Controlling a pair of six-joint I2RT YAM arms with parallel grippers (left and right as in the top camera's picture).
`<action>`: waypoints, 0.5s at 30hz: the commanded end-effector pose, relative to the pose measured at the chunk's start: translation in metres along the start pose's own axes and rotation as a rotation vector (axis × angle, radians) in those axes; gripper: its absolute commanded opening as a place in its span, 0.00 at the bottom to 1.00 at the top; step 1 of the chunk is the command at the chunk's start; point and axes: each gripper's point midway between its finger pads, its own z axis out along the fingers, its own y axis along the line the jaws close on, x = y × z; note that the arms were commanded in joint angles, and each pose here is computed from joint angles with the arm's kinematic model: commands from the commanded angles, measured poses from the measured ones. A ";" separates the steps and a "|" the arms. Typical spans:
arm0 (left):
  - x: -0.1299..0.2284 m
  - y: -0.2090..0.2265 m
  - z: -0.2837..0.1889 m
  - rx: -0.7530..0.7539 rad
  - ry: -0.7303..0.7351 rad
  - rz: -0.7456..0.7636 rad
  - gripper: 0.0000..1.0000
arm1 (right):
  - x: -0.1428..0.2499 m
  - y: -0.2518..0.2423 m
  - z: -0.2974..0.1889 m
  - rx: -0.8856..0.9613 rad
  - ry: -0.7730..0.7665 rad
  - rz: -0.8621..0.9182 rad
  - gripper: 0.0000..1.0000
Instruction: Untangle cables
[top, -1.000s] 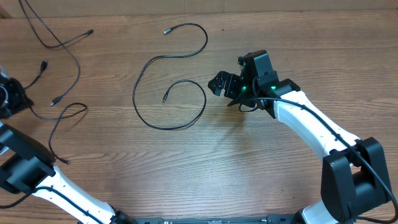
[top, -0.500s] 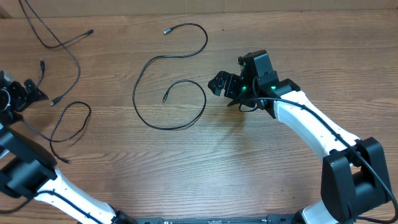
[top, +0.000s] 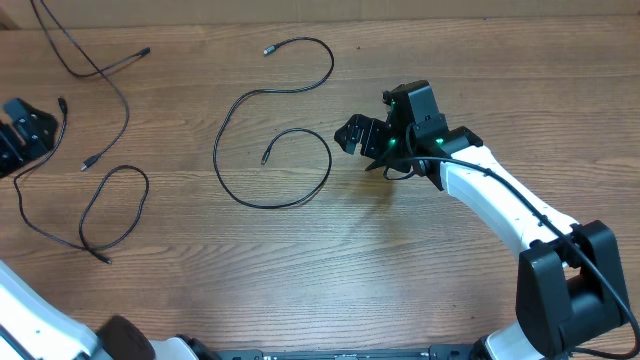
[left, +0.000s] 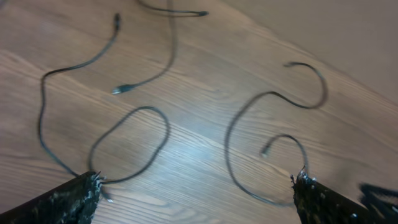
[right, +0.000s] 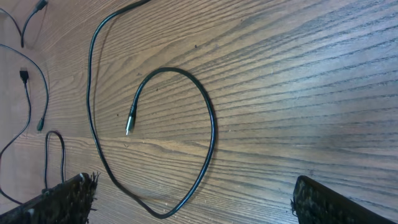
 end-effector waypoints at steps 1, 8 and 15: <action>0.009 -0.026 -0.009 0.068 0.005 0.022 1.00 | -0.002 0.005 -0.006 -0.006 -0.020 -0.016 1.00; 0.027 -0.051 -0.034 0.081 -0.010 0.071 1.00 | -0.012 0.014 -0.007 -0.040 -0.061 -0.032 1.00; 0.057 -0.079 -0.090 0.064 -0.129 0.222 1.00 | -0.017 0.017 -0.007 -0.053 -0.079 -0.039 1.00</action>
